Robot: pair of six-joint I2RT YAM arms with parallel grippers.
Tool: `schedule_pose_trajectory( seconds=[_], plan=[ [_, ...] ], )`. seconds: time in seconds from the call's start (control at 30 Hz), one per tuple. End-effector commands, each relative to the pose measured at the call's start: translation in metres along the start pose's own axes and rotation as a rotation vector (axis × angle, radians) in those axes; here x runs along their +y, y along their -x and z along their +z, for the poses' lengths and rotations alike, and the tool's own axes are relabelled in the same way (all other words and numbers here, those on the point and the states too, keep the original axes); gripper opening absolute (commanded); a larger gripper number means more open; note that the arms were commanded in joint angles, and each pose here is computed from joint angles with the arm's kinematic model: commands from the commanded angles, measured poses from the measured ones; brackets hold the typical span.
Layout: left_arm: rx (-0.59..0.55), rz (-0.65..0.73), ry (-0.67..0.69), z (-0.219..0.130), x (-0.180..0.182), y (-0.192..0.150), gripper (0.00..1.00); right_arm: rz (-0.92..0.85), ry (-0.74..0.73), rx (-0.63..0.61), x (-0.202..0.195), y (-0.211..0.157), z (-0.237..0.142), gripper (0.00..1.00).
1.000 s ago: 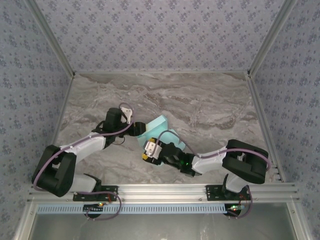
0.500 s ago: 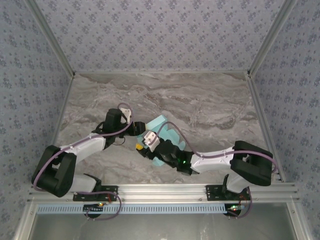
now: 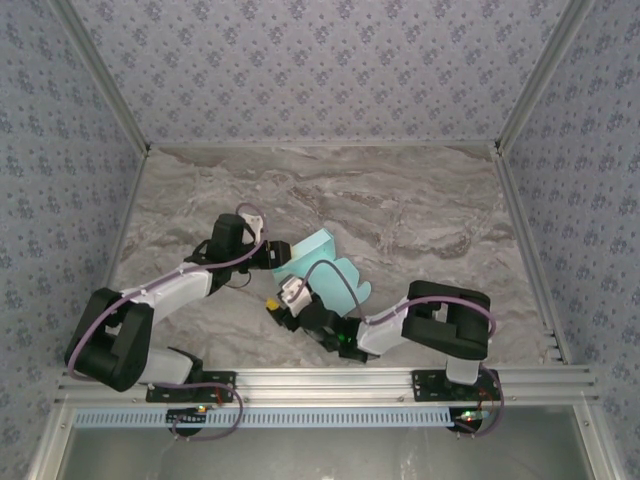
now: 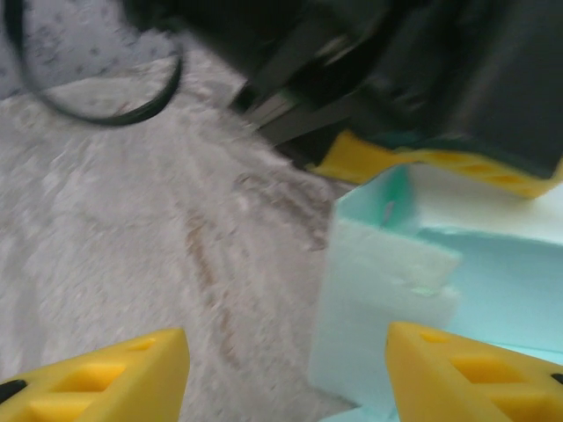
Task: Fold the paper box
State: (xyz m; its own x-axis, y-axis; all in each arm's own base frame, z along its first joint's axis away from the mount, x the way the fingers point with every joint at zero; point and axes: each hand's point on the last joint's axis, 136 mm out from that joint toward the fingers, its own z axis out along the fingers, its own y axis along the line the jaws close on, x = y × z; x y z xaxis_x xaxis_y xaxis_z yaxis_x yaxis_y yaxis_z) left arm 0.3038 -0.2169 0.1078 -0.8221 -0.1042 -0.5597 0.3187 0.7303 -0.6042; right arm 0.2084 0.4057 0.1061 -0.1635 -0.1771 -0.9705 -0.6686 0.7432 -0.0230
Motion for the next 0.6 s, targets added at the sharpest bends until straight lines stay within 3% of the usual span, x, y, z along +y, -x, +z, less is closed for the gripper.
schedule_pose_trajectory(
  seconds=[0.0,0.23,0.57],
  plan=[
    [0.021,-0.044,0.014,0.003,0.006,-0.004,0.48,0.075,-0.091,-0.03,-0.015,0.009,0.013,0.63],
    [0.023,-0.073,0.014,0.005,0.01,-0.01,0.46,0.145,-0.126,-0.03,-0.023,0.004,0.033,0.59],
    [0.019,-0.065,0.025,-0.001,0.012,-0.016,0.46,0.108,-0.258,0.031,-0.045,-0.011,0.023,0.54]
  ],
)
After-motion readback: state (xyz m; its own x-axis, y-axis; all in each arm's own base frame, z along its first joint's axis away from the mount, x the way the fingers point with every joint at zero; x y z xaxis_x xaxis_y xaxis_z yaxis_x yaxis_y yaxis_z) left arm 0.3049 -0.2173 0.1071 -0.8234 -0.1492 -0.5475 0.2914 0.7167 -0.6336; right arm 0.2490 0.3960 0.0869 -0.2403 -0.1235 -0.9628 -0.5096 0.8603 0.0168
